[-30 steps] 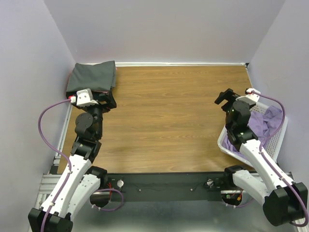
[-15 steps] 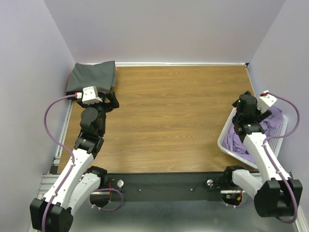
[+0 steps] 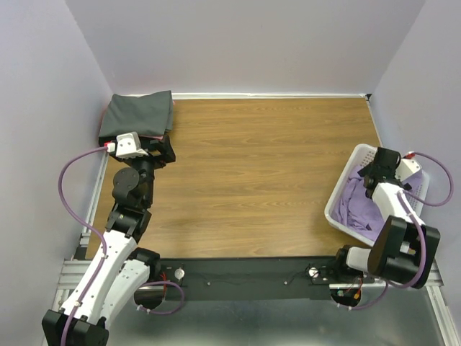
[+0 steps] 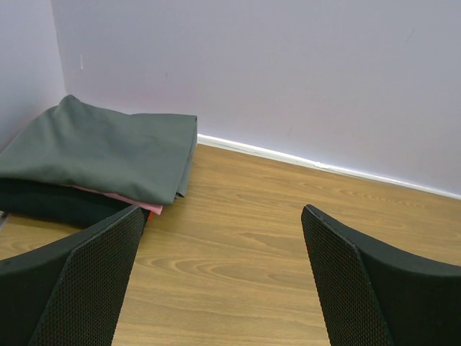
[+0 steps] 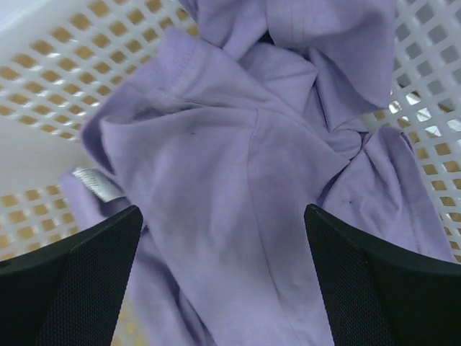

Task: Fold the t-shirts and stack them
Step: Grab the tshirt from the pile

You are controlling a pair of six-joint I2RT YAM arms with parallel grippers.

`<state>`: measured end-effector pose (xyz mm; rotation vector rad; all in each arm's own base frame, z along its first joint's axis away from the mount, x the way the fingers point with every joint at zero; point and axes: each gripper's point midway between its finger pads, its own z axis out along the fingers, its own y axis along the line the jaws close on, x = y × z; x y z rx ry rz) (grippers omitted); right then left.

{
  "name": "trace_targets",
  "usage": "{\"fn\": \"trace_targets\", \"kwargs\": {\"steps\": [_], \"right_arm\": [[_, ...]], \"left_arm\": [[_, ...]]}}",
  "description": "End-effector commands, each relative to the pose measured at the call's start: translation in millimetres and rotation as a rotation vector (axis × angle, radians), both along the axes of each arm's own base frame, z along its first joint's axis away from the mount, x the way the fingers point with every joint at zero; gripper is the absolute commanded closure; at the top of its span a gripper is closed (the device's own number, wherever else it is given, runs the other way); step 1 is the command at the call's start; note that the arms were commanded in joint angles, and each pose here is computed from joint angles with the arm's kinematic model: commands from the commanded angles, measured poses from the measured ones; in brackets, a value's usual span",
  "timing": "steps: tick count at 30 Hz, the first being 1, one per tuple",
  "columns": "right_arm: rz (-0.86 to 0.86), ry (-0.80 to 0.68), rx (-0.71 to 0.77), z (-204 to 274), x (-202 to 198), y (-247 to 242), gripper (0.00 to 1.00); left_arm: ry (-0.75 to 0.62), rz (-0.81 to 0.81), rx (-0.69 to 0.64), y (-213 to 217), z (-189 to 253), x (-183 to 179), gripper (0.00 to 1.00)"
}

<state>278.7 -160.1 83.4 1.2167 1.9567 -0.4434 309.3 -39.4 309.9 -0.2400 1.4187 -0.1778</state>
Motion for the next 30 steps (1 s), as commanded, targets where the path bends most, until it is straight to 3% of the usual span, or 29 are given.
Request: {"fn": "trace_targets", "kwargs": {"steps": [1, 10, 13, 16, 18, 24, 30], "right_arm": [[-0.004, -0.022, 0.064, -8, 12, -7, 0.00], [-0.018, 0.014, 0.123, -37, 20, -26, 0.03], [-0.012, 0.022, 0.129, -41, 21, -27, 0.21], [-0.028, 0.010, 0.106, -34, 18, -30, 0.74], [-0.043, 0.001, 0.085, -29, 13, -31, 0.98], [0.052, -0.141, 0.035, 28, 23, -23, 0.98], [0.222, -0.400, -0.030, 139, 31, 4, 0.99]], "left_arm": [[-0.012, -0.018, -0.007, -4, 2, -2, 0.02], [0.001, -0.002, -0.007, -2, -1, -2, 0.02], [0.004, 0.004, -0.007, -1, -2, -3, 0.02], [0.002, 0.000, -0.009, -3, -1, -3, 0.02], [0.001, 0.001, -0.010, -2, -1, -3, 0.02], [0.003, -0.013, -0.007, -5, -1, -1, 0.02], [0.004, -0.036, -0.005, -10, -2, 0, 0.02]]}}
